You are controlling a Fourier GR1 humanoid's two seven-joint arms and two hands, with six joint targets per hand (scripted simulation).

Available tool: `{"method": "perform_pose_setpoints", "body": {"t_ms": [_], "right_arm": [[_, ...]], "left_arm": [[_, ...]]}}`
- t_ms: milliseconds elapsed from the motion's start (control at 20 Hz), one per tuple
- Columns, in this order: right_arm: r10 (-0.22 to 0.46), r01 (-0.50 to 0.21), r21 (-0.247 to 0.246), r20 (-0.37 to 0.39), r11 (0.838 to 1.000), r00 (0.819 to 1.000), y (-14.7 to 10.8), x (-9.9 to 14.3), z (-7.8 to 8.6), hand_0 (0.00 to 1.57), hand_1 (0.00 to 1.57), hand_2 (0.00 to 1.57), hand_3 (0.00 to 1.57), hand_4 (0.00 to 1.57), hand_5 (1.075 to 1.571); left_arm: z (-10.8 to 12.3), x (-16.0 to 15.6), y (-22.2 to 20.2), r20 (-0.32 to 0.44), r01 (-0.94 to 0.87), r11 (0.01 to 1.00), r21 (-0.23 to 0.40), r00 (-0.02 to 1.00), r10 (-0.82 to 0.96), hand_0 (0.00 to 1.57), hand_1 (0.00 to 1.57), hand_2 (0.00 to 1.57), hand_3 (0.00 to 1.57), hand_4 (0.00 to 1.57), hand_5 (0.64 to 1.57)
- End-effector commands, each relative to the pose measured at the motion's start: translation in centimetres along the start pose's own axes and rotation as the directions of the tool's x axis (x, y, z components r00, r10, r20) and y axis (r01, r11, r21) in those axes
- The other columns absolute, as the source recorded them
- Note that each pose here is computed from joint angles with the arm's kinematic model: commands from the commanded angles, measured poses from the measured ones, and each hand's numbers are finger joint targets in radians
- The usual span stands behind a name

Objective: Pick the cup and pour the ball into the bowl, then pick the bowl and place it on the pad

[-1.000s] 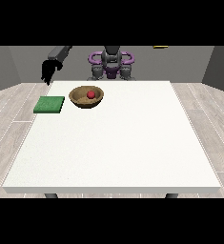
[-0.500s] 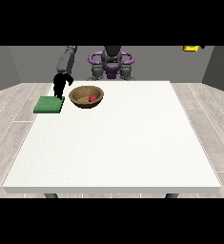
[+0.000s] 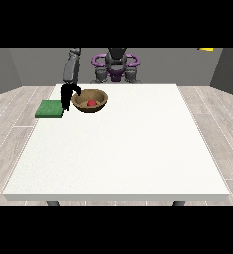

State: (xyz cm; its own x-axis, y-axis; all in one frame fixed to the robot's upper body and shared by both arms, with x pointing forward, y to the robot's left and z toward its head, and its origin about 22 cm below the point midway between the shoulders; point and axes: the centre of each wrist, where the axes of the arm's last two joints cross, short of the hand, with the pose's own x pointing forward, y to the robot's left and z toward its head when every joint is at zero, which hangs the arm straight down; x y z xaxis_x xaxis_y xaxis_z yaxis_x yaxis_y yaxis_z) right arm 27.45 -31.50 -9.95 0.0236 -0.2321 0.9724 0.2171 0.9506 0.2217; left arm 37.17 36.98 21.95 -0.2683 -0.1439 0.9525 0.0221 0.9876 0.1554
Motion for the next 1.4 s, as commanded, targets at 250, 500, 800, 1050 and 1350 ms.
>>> {"method": "perform_pose_setpoints", "body": {"t_ms": [250, 500, 800, 1050, 1350], "right_arm": [[0.014, -0.014, -0.020, 0.025, 1.000, 1.000, -1.4, 1.1, -1.5, 0.00, 0.00, 0.00, 0.00, 0.47, 1.548], [0.006, -0.006, 0.021, 0.043, 1.000, 0.999, 2.4, -0.2, -1.2, 0.00, 0.00, 0.00, 0.00, 0.43, 1.546], [-0.002, 0.002, 0.012, 0.046, 1.000, 0.999, 5.0, 0.6, -2.9, 0.00, 0.00, 0.00, 0.00, 0.48, 1.547], [0.140, -0.167, -0.188, -0.149, 0.968, 0.979, -2.2, -2.2, 1.8, 1.57, 1.57, 1.57, 0.79, 0.84, 1.487], [0.283, -0.304, -0.255, -0.116, 0.918, 0.952, -4.2, -0.7, 1.9, 1.57, 1.57, 1.57, 1.41, 0.92, 1.525]], "left_arm": [[0.9, 1.3, 0.5, 0.023, 0.014, 1.000, 0.005, 1.000, -0.014, 0.00, 0.00, 0.00, 0.00, 1.01, 1.539], [1.0, 2.4, 2.5, 0.059, 0.002, 1.000, 0.026, 0.998, -0.003, 0.00, 0.00, 0.00, 0.00, 1.02, 1.538], [2.0, 1.7, 3.4, 0.083, 0.014, 0.999, 0.030, 0.996, -0.017, 0.00, 0.00, 0.00, 0.00, 1.02, 1.540], [2.0, 4.8, 5.0, 0.148, 0.006, 1.000, 0.004, 0.989, -0.007, 0.00, 0.00, 0.00, 0.00, 1.02, 1.536], [1.6, 5.9, 4.5, 0.176, -0.008, 1.000, -0.005, 0.984, 0.008, 0.00, 0.00, 0.00, 0.00, 1.11, 1.519]]}}
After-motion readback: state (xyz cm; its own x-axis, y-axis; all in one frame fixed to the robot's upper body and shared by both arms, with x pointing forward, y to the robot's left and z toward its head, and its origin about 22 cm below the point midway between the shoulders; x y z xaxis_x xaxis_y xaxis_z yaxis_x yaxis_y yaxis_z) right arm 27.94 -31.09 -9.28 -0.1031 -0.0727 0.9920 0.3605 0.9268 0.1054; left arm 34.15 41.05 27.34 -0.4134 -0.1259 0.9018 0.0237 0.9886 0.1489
